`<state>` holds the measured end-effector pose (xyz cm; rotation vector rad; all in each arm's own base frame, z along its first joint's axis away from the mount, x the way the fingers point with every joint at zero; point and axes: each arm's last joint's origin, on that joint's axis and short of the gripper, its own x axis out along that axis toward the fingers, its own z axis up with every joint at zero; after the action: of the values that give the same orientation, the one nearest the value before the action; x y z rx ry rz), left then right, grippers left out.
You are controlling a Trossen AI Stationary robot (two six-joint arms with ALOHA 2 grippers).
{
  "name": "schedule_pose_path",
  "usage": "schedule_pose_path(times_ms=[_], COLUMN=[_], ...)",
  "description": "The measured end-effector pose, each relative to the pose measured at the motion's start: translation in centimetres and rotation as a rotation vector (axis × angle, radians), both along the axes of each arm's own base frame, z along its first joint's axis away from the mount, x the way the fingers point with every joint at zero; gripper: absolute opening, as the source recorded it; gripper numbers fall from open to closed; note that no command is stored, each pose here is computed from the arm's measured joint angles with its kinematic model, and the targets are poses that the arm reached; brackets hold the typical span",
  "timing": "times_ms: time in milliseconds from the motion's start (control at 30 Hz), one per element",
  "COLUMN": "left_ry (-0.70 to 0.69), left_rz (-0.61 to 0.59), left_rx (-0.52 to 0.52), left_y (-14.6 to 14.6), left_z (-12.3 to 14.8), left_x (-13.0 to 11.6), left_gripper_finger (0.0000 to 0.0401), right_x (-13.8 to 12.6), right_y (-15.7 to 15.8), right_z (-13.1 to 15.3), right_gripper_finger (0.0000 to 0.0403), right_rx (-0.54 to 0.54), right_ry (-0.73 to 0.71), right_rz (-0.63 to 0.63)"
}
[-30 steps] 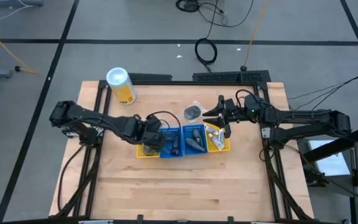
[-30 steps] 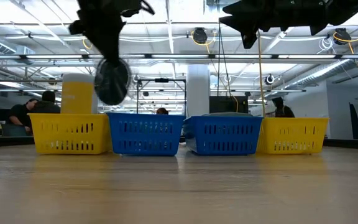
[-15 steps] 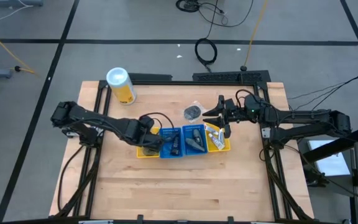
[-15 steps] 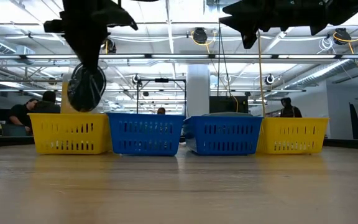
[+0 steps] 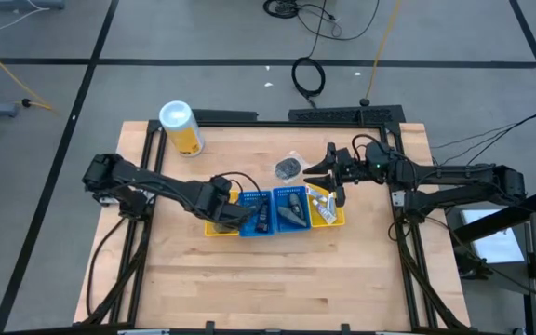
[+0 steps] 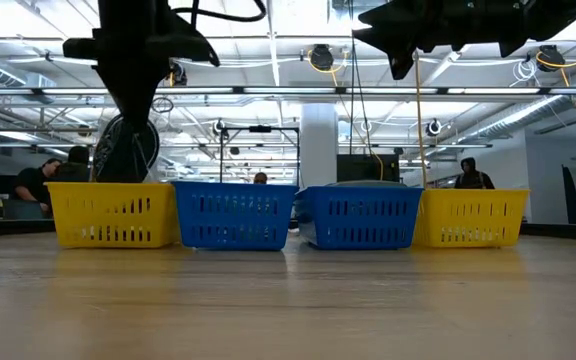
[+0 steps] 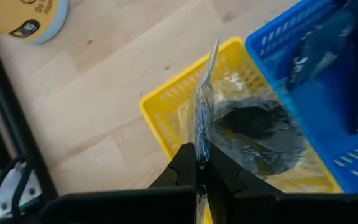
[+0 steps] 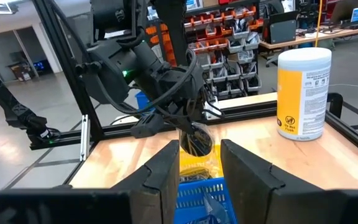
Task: Pick & Place Travel size toiletries
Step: Put the hairbrush into the left yellow bin
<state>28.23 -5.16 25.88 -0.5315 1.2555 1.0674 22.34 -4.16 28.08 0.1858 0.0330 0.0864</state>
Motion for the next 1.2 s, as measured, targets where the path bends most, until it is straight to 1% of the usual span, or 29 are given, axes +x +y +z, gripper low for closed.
schedule_pose_path(times_ms=[233, 500, 867, 1033, 1200], left_ry=[0.017, 0.024, 0.03, 0.023, 0.012], left_rz=[0.0, -0.002, -0.011, -0.012, -0.025], left_rx=[0.004, 0.005, 0.006, 0.005, -0.025], left_y=[-0.04, -0.05, -0.05, -0.06, -0.17], left_z=[-0.44, -0.56, -0.56, -0.56, -0.62], left_x=[0.24, 0.29, 0.27, 0.33, 0.52], left_gripper_finger=[0.0008, 0.0042, 0.0105, 0.014, 0.0175], right_x=[0.0, 0.0, -0.01, -0.01, -0.01], right_y=[0.0, 0.0, 0.0, 0.0, 0.0], right_z=[-0.01, -0.03, -0.05, -0.05, -0.05], right_gripper_finger=[0.011, 0.011, 0.0109, 0.0109, 0.011], right_rx=[-0.008, -0.007, -0.007, -0.007, -0.007], right_ry=[0.0, 0.002, 0.005, 0.004, 0.004], right_rz=[0.0, 0.0, 0.001, 0.001, 0.001])
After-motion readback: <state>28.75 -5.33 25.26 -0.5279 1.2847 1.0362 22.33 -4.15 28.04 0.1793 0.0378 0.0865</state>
